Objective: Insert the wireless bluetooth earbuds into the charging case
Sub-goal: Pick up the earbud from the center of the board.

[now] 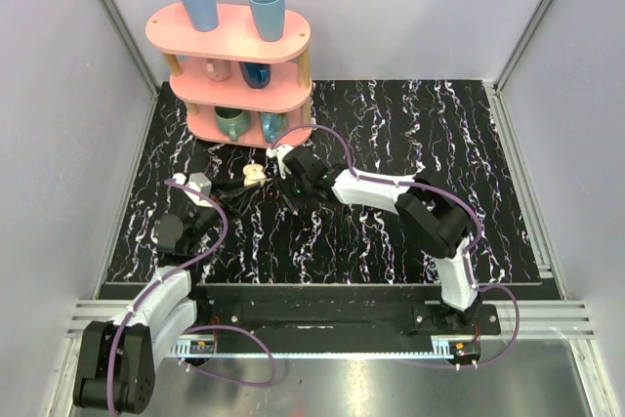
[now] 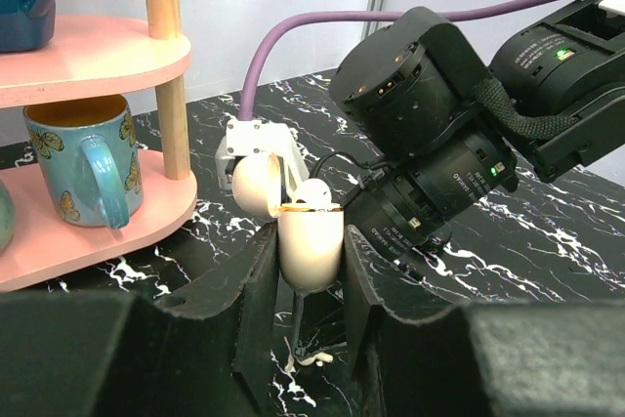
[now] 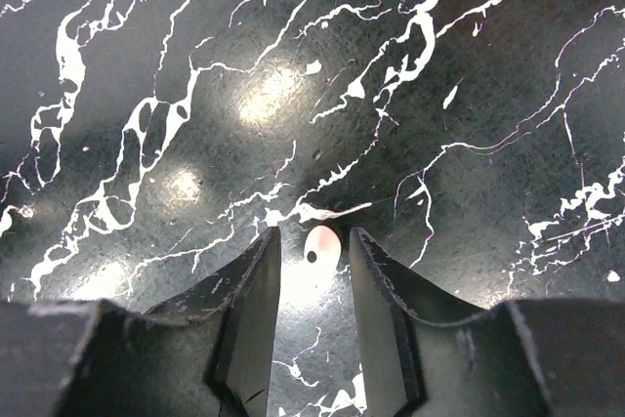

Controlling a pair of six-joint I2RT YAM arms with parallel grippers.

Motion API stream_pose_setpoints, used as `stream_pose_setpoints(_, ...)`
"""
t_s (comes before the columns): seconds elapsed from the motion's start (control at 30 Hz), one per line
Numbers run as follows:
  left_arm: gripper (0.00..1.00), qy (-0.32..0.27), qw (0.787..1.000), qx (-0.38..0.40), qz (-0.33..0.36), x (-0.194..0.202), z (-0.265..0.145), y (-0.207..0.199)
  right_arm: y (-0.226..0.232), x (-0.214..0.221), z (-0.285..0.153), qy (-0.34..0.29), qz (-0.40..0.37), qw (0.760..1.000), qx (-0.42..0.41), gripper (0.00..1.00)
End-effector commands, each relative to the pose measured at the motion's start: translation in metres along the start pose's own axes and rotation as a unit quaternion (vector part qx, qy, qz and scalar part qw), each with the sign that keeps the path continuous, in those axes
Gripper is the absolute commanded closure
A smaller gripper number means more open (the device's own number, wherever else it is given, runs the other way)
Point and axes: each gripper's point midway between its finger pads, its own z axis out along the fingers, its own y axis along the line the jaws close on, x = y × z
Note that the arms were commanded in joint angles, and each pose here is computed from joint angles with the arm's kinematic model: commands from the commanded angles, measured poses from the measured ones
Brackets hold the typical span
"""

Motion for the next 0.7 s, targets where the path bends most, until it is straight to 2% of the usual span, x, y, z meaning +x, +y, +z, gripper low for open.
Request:
stream_pose_setpoints(0.0,1.00,-0.030,0.999,0.011,0.026,-0.019,0.002,-0.004,0.001,0.001,0.004,0.003,-0.009,1.000,0.005,0.58)
stream_pose_setpoints(0.67,1.00,-0.029,0.999,0.008,0.027,-0.018,0.001,-0.004,-0.005,0.015,0.015,0.029,-0.002,0.999,0.021,0.60)
